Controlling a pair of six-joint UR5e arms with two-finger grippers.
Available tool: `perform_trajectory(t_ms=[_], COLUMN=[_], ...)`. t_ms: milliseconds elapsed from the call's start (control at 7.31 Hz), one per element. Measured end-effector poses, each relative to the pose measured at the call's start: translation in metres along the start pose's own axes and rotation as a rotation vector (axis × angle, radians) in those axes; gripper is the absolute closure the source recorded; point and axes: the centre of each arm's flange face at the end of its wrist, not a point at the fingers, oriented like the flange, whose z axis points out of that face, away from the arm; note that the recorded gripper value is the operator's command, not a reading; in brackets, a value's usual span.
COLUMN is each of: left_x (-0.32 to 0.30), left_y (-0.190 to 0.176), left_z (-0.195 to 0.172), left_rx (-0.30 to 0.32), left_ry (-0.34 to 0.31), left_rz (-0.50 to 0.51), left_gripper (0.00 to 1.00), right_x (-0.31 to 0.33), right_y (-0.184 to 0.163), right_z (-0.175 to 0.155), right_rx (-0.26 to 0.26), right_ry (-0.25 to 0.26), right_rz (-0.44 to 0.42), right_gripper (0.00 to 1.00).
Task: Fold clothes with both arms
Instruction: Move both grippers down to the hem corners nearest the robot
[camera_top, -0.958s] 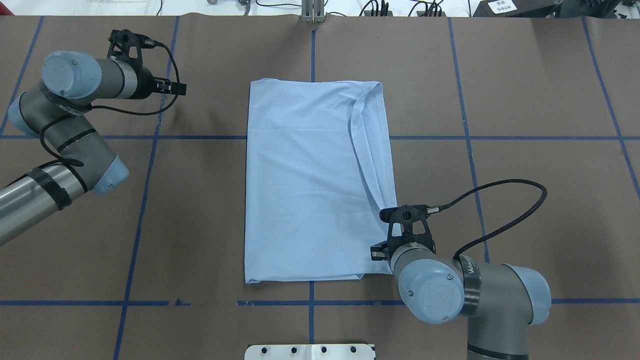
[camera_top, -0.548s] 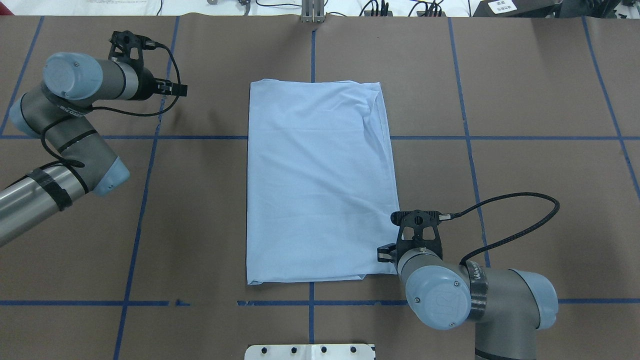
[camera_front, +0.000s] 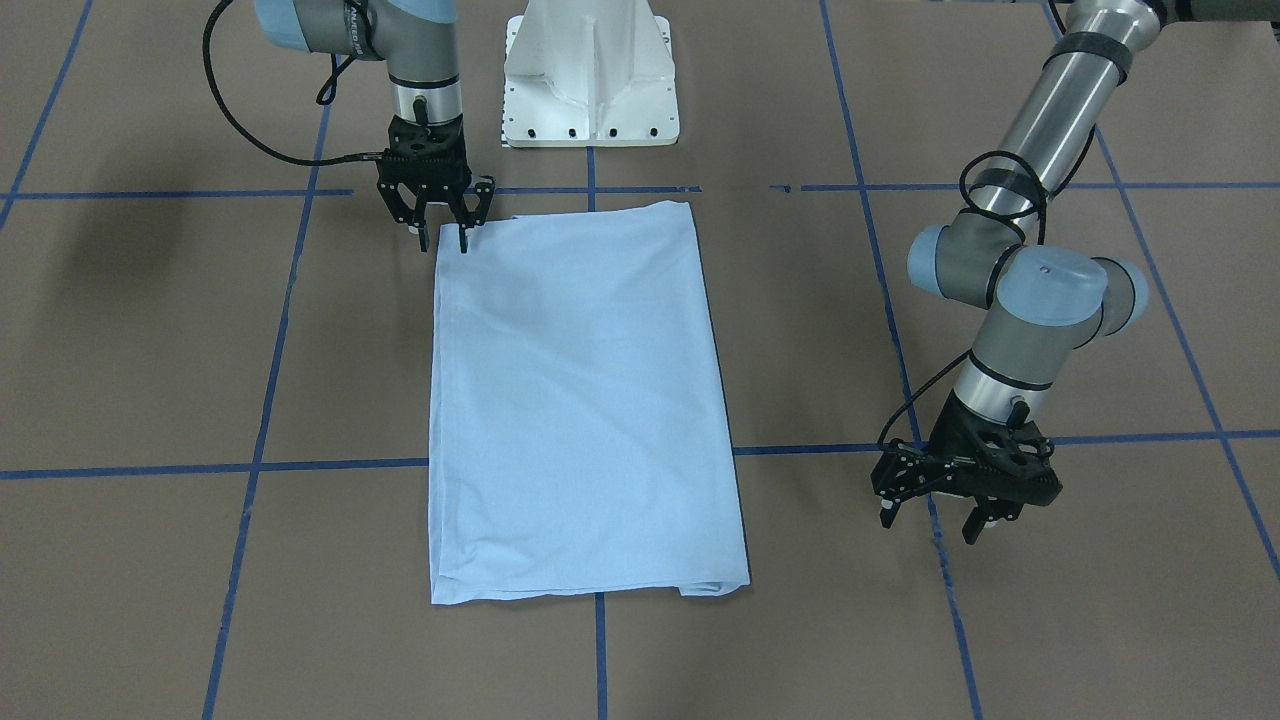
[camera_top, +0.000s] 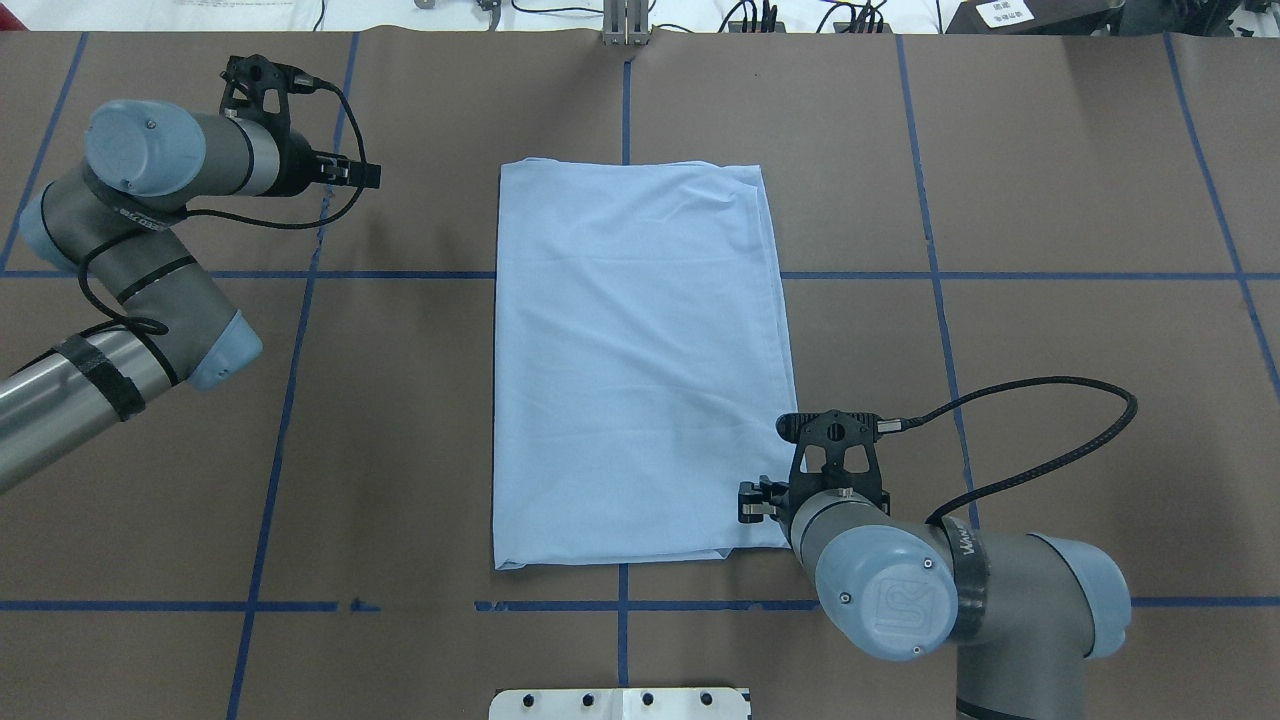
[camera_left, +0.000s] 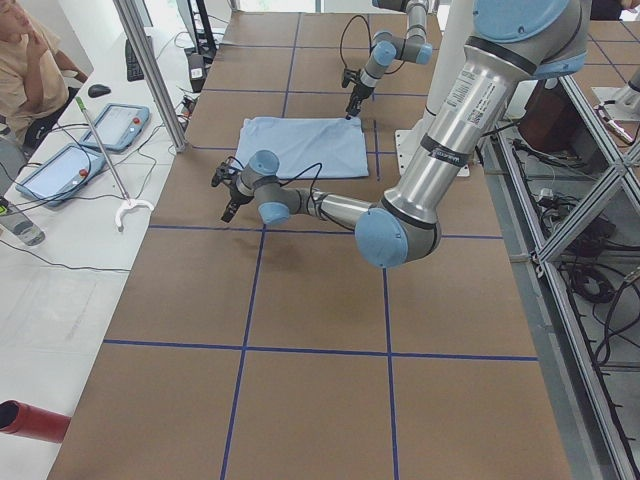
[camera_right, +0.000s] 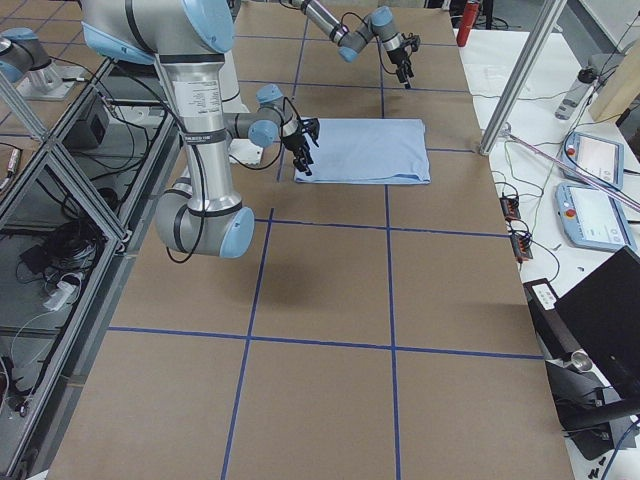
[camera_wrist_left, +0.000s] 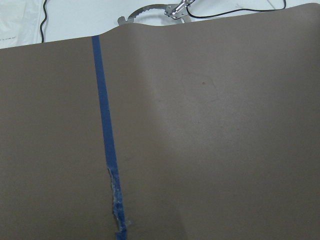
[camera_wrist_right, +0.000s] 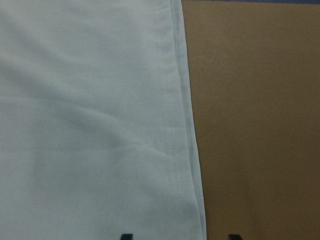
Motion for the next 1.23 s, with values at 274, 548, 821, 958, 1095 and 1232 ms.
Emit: perform_trajectory(t_ms=[274, 548, 821, 958, 1095, 1232], left_x=[0.024, 0.076, 0.135, 0.163, 0.189, 0.212], left_y=[0.008, 0.067, 0.148, 0.187, 0.223, 0.256], left_z=[-0.03, -0.077, -0.131, -0.153, -0.165, -0.172], left_rx=[-0.015, -0.059, -0.117, -0.144, -0.165, -0.177], left_ry=[0.087, 0.206, 0.3, 0.325, 0.334, 0.333], left_rz=[-0.086, -0.215, -0.377, -0.486, -0.601, -0.695], left_gripper=[0.0, 0.0, 0.0, 0.07, 0.14, 0.21], right_x=[0.004, 0.023, 0.04, 0.042, 0.041, 0.04], right_y=[-0.019, -0.021, -0.021, -0.022, -0.023, -0.023], right_z=[-0.021, -0.025, -0.025, -0.025, -0.026, -0.026], right_rx=[0.017, 0.027, 0.042, 0.051, 0.053, 0.054], right_ry=[-0.127, -0.242, -0.285, -0.292, -0.298, -0.301], right_rz=[0.058, 0.183, 0.353, 0.424, 0.473, 0.497], right_gripper=[0.0, 0.0, 0.0, 0.0, 0.0, 0.0])
